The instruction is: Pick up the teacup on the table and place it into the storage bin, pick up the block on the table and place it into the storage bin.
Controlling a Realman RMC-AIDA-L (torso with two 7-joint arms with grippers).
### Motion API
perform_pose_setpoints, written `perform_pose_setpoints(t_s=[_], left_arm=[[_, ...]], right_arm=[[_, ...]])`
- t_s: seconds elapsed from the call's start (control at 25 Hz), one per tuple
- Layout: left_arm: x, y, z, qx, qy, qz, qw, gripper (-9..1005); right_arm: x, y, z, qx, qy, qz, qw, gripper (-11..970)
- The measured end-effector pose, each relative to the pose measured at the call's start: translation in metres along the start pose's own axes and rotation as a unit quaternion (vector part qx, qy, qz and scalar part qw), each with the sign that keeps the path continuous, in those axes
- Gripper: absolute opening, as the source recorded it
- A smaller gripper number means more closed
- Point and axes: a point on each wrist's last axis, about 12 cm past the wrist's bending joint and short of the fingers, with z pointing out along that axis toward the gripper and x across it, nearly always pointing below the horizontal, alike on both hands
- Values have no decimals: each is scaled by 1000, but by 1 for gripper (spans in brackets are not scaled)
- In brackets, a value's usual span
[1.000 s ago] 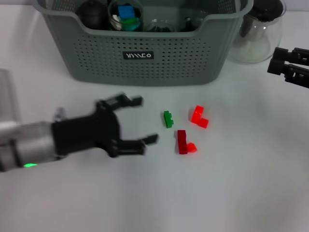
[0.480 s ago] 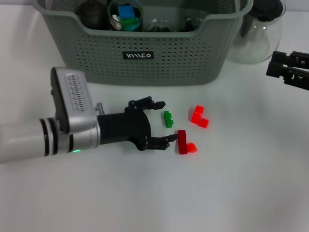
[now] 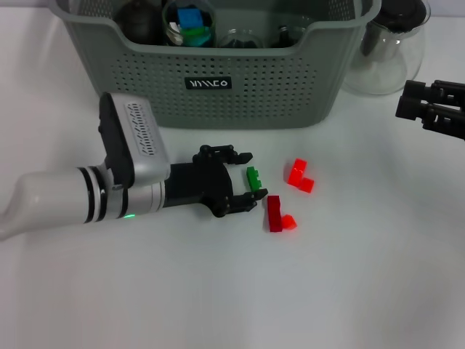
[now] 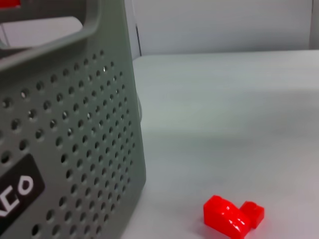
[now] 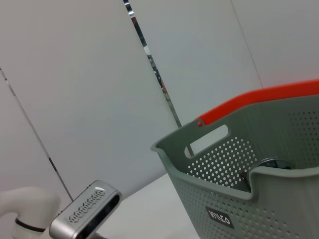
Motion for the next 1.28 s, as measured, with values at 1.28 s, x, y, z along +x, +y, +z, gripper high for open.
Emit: perform_pose_setpoints(t_s=[1.28], left_arm=[[-21, 23, -151, 24, -156, -69, 985, 414]], right_arm=[[4, -1, -3, 9, 1, 1, 1000, 488]])
